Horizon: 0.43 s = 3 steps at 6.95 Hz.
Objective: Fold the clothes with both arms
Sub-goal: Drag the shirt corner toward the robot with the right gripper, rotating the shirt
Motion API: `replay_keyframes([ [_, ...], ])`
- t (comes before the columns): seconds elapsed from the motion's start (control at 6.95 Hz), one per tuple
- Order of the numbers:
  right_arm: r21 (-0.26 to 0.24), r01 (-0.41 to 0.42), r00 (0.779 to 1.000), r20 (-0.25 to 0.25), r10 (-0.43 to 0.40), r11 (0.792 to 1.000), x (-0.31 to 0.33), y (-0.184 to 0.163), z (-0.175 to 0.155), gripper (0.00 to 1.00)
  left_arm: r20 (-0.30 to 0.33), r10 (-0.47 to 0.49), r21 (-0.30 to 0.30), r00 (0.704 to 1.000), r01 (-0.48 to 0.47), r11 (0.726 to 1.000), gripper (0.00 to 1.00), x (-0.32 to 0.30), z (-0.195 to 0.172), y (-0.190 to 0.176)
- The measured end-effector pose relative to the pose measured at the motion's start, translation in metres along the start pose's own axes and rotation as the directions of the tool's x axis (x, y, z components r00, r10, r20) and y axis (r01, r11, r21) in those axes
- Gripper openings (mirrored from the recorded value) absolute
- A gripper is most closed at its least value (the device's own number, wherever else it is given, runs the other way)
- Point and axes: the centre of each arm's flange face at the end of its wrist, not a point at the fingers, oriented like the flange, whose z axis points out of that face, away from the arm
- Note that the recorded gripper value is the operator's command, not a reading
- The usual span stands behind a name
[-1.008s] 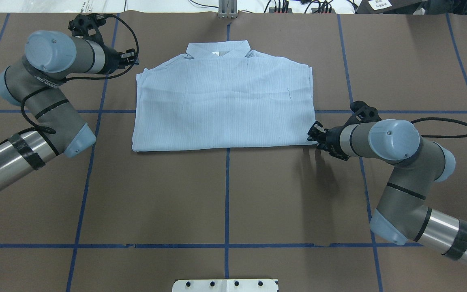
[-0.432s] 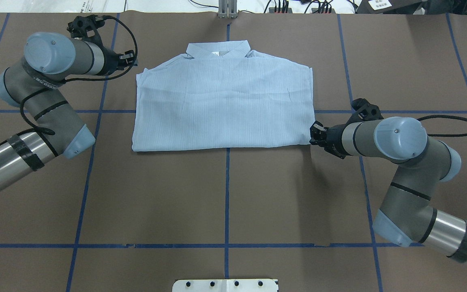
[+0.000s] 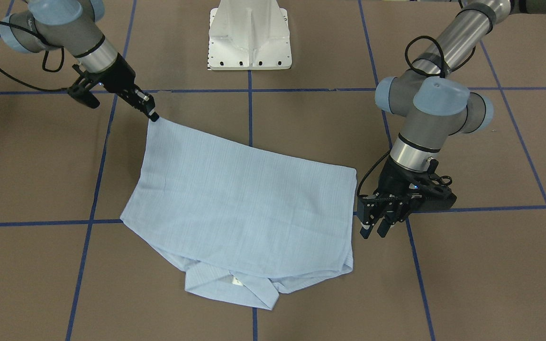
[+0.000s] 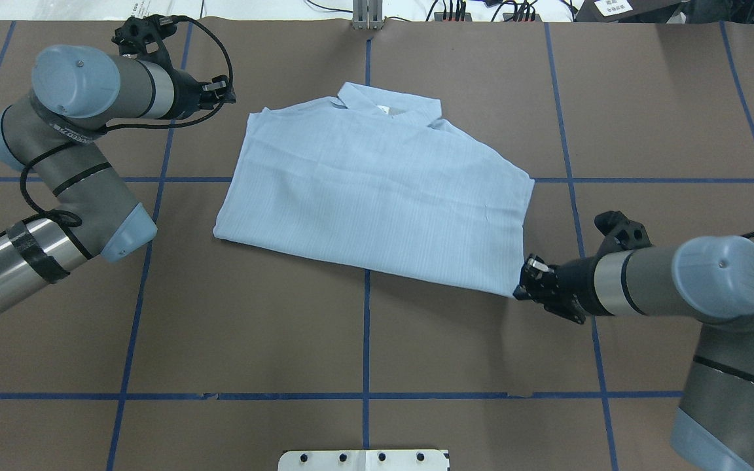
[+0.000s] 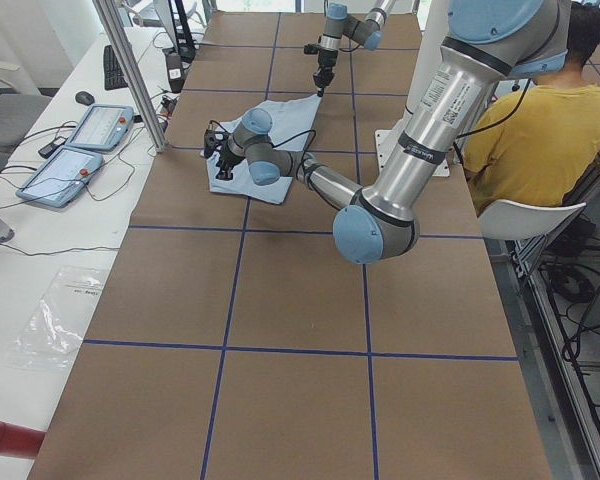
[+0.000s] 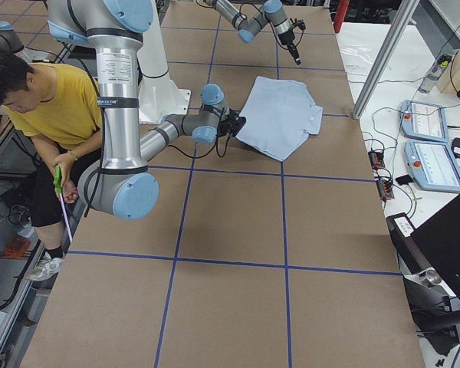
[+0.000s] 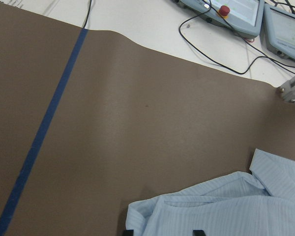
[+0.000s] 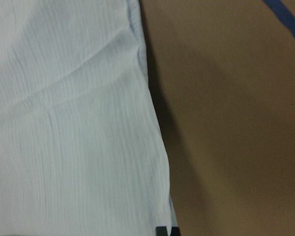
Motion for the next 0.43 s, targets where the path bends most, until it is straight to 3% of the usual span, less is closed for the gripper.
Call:
replay_keyframes([
  [0.14, -0.154, 0.018, 0.997, -0.069, -0.029, 0.988, 0.023, 0.040, -0.014, 0.00, -0.021, -0.012, -0.032, 1.000, 0.012, 0.999, 0.51, 0.019, -0.025, 0.027],
  [0.29, -0.315, 0.020, 0.987, -0.144, -0.069, 0.949, 0.041, 0.074, -0.019, 0.99, -0.030, -0.023, -0.069, 0.999, 0.020, 0.997, 0.53, 0.035, -0.047, 0.054],
  [0.43, -0.448, 0.016, 0.971, -0.205, -0.121, 0.894, 0.057, 0.109, -0.018, 1.00, -0.032, -0.035, -0.097, 0.999, 0.031, 0.995, 0.54, 0.044, -0.059, 0.073],
])
